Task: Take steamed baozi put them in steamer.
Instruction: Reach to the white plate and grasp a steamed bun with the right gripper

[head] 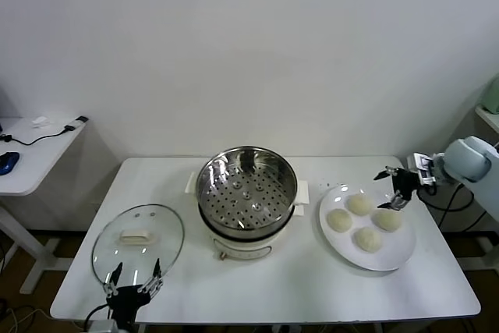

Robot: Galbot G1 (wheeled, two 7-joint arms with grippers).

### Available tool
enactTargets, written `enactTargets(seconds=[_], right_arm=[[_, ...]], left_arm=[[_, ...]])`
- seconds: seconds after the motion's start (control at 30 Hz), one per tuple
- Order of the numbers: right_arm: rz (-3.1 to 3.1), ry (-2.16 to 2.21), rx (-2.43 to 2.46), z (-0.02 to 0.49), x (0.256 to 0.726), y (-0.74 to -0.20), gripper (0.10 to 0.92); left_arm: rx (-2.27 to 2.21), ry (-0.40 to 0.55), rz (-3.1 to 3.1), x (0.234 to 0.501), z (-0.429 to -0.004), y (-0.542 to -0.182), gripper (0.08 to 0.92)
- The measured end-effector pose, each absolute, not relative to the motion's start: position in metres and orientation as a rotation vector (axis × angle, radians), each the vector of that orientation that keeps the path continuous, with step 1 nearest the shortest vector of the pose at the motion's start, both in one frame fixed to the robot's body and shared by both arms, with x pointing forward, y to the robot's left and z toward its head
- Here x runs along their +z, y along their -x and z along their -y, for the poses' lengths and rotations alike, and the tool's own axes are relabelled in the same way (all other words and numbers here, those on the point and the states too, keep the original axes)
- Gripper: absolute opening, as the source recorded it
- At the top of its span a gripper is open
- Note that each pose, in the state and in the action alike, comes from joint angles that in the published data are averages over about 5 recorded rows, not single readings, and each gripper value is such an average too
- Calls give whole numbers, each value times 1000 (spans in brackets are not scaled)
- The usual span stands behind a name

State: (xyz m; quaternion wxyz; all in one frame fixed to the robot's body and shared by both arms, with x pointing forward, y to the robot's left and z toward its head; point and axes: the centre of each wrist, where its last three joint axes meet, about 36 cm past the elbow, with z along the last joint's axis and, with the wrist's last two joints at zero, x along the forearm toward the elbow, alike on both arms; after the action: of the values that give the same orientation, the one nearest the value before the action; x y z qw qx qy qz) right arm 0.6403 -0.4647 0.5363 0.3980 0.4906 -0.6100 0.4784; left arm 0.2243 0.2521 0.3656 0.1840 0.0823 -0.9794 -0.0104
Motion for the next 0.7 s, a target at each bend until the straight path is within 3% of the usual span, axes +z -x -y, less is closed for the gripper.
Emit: enactTargets(seconds=[0.7], right_arm=[[1344, -1192, 1237, 417, 482, -703, 823]], left_arm=[[-20, -247, 2759, 364, -253, -230, 823]])
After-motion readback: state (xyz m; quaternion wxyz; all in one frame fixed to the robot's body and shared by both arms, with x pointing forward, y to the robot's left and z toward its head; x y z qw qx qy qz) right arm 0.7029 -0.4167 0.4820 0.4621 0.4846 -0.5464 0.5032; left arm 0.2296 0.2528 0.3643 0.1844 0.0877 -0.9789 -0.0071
